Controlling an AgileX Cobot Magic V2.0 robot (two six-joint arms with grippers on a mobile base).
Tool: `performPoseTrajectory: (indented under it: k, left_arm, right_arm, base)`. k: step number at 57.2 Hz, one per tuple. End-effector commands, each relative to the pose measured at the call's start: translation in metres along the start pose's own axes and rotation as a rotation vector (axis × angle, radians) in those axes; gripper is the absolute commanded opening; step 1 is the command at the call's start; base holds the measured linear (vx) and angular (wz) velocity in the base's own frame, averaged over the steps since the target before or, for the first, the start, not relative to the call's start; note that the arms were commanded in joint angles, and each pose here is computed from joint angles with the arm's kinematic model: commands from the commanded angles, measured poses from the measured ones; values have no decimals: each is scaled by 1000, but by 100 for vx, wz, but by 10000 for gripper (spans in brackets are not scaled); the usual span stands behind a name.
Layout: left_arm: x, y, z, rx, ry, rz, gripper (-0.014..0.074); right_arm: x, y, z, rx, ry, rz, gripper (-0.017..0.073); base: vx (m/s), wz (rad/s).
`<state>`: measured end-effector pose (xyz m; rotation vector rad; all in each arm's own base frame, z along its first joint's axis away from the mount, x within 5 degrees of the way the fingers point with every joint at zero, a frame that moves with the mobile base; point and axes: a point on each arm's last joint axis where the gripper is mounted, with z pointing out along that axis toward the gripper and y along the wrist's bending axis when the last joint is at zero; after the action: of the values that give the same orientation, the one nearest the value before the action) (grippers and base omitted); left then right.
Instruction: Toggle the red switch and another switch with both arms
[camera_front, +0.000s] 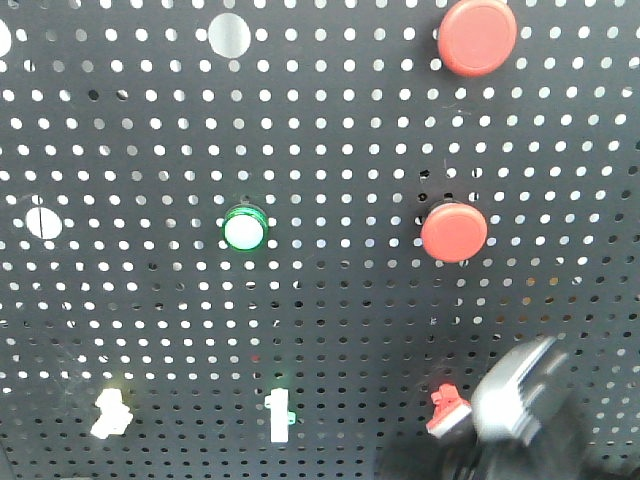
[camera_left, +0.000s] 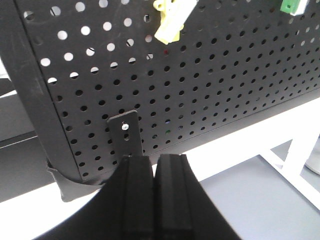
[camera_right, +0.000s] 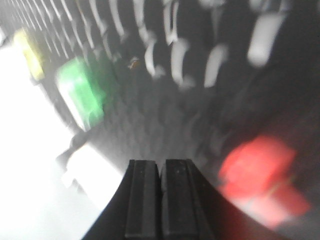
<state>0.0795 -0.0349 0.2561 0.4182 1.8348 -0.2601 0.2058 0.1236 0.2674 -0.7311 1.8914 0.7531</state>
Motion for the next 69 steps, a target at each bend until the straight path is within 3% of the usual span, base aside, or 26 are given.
performPoseTrajectory:
  k: [1,21,30,48,59,69]
  left_arm:
    - [-16,0,-2,1,-99,2,3]
    - [-16,0,-2,0,-99,6,3]
    - [-16,0,-2,0,-99,6,3]
    - [-16,0,-2,0,-99,6,3]
    - [-14,0,-2,2,-87,-4,3]
    - [-7,0,-2,6,-2,-14,3]
  right_arm:
    - [-3,7,-1,-73,-12,-5,-1]
    - [-17,24,-30,-62,-81,-90,-1]
    - [-23,33,-59,47,-105,-182,-1]
    - [-23,58,-131,264,-195,-282,-1]
    - [-1,74,-169,353,-144,-246,-1]
    - [5,79,-188,426,-204,-224,-1]
  base:
    - [0,0]
    - [0,0]
    - [0,0]
    - [0,0]
    - [0,0]
    - [0,0]
